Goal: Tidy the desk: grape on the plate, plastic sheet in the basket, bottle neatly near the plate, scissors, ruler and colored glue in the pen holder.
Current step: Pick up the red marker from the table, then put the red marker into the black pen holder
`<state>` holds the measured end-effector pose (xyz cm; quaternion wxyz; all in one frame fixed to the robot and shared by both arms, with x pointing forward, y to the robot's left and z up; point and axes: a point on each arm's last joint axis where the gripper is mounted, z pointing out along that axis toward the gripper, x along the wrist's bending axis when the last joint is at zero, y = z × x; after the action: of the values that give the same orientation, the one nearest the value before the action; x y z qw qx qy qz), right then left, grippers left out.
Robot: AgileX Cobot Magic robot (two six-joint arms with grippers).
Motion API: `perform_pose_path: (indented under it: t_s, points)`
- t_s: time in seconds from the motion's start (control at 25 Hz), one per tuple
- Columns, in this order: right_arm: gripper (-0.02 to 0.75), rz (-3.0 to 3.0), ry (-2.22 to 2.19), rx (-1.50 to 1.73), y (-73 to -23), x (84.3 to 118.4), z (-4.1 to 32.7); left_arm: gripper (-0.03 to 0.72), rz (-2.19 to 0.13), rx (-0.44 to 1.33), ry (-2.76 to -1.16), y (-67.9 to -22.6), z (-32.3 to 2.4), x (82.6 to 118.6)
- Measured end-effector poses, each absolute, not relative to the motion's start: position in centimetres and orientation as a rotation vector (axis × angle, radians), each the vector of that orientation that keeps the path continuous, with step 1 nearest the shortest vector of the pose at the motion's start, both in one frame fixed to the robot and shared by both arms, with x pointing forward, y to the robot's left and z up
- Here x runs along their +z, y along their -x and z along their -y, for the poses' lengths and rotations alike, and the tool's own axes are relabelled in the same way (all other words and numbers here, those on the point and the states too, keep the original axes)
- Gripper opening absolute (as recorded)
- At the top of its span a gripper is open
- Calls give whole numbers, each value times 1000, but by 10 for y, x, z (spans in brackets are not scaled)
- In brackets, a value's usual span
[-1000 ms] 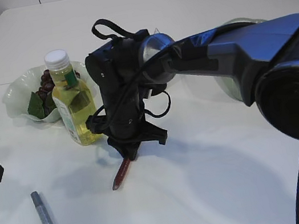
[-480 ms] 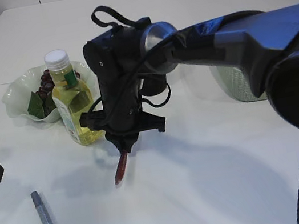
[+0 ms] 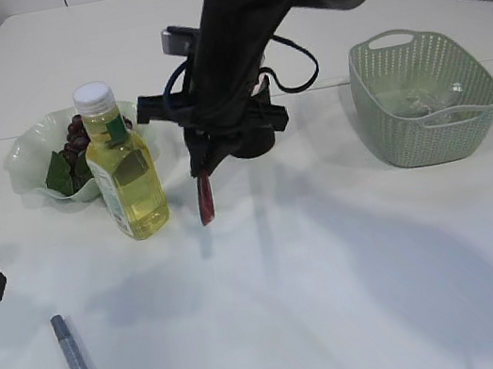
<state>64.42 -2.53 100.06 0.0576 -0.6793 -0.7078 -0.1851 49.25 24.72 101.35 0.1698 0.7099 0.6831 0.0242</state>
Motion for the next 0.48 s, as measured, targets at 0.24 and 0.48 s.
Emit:
perform_pose_path:
  t_s: [0.24, 0.48]
  points:
    - [87, 2168, 1822, -774, -664, 1029, 65, 309, -1943, 65, -2020, -492, -247, 1013]
    - [87, 2304, 1608, -922, -676, 1040, 90, 309, -1947, 55, -2026, -491, -247, 1013]
